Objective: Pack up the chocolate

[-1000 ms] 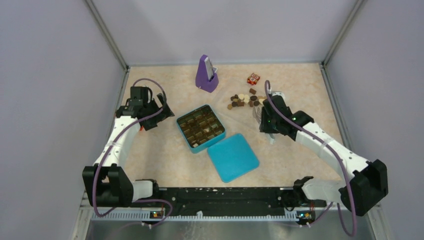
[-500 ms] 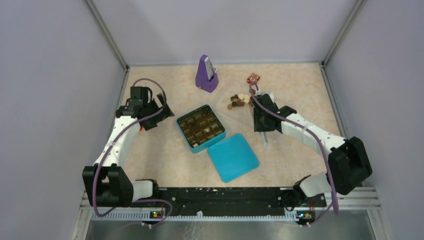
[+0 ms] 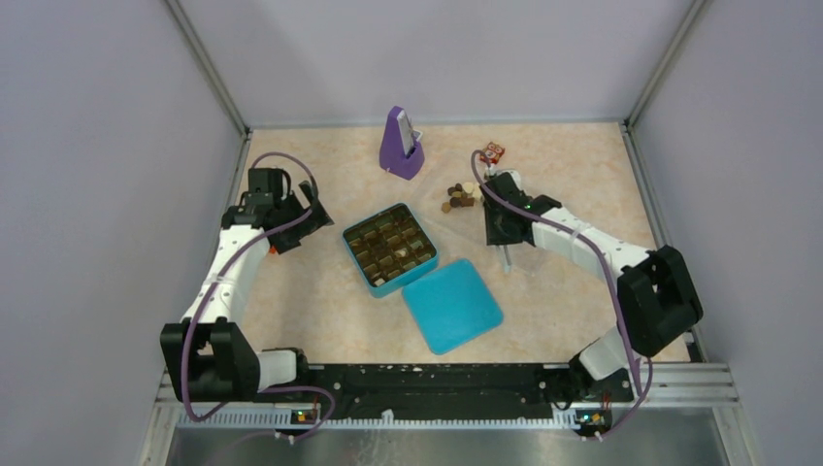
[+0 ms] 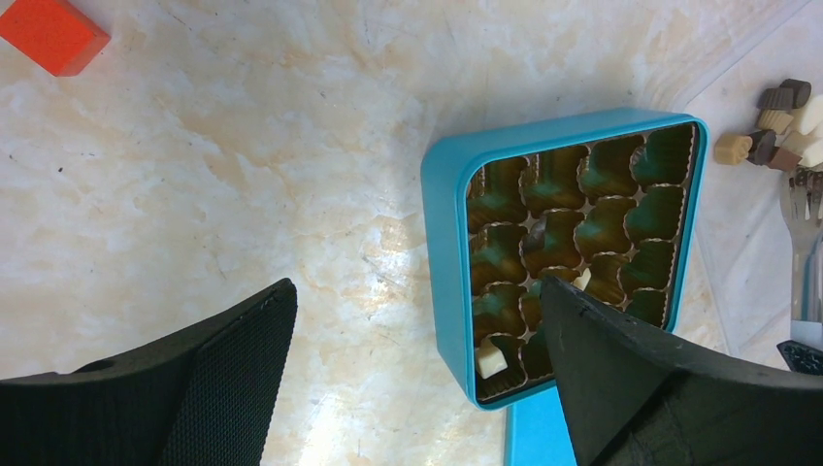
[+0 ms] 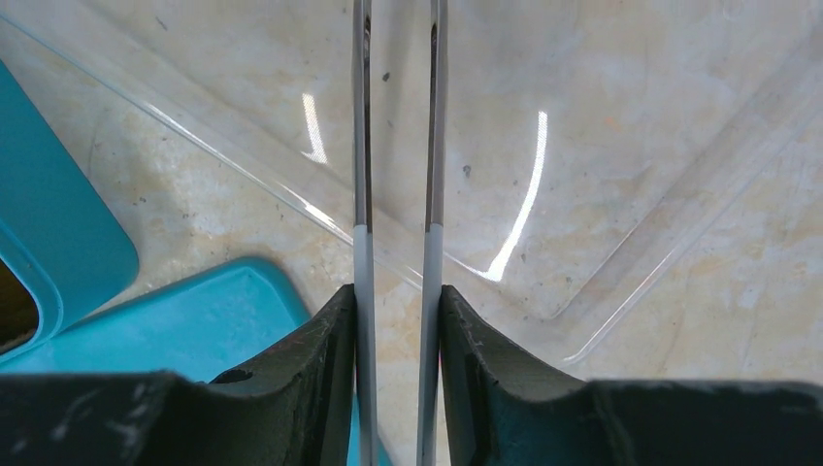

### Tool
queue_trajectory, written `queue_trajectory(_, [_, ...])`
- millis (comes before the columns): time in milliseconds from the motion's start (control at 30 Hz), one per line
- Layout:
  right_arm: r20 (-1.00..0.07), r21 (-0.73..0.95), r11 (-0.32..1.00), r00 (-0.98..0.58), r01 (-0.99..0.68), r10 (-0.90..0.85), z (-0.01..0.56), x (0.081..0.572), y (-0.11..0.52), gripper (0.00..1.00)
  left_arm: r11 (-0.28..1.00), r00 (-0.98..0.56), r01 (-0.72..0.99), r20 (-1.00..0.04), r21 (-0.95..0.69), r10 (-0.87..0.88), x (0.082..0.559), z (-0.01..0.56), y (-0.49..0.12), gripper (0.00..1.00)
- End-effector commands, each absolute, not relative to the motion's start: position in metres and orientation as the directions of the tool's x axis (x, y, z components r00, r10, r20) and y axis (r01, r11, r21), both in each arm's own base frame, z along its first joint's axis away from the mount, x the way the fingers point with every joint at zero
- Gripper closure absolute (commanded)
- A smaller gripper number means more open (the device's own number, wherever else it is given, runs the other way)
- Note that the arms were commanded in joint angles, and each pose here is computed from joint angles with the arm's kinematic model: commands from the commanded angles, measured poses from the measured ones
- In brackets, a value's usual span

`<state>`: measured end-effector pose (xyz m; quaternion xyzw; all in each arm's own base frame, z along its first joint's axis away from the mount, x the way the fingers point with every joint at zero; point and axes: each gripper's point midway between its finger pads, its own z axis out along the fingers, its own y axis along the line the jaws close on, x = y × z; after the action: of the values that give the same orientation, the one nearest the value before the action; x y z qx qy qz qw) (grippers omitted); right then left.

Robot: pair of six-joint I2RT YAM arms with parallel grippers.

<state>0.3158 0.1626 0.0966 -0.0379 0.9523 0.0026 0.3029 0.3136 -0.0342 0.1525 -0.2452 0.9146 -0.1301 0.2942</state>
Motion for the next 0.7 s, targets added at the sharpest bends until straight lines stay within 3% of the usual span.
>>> queue_trajectory(0, [-0.649,-0.02,0.998,-0.758,-0.063,-0.061,0.12,0.341,0.17,0.68,0.854,-0.679,-0.343,-0.526,-0.391,-0.513,0.322,0.168,-0.031,0.01])
queue_trajectory(100, [-0.643,-0.025,0.998,-0.763,-0.062,-0.064,0.12,0.341,0.169,0.7,0.854,-0.677,-0.344,-0.526,-0.392,-0.514,0.322,0.168,-0.031,0.01])
queue_trajectory(433, [-0.682,0.046,0.996,-0.731,-0.075,-0.024,0.157,0.319,0.162,1.0,0.853,-0.676,-0.341,-0.527,-0.396,-0.515,0.323,0.17,-0.031,0.01])
queue_trajectory(667, [-0.695,0.133,0.984,-0.719,-0.122,0.005,0.187,0.301,0.169,1.0,0.851,-0.681,-0.329,-0.522,-0.409,-0.514,0.325,0.171,-0.035,0.01])
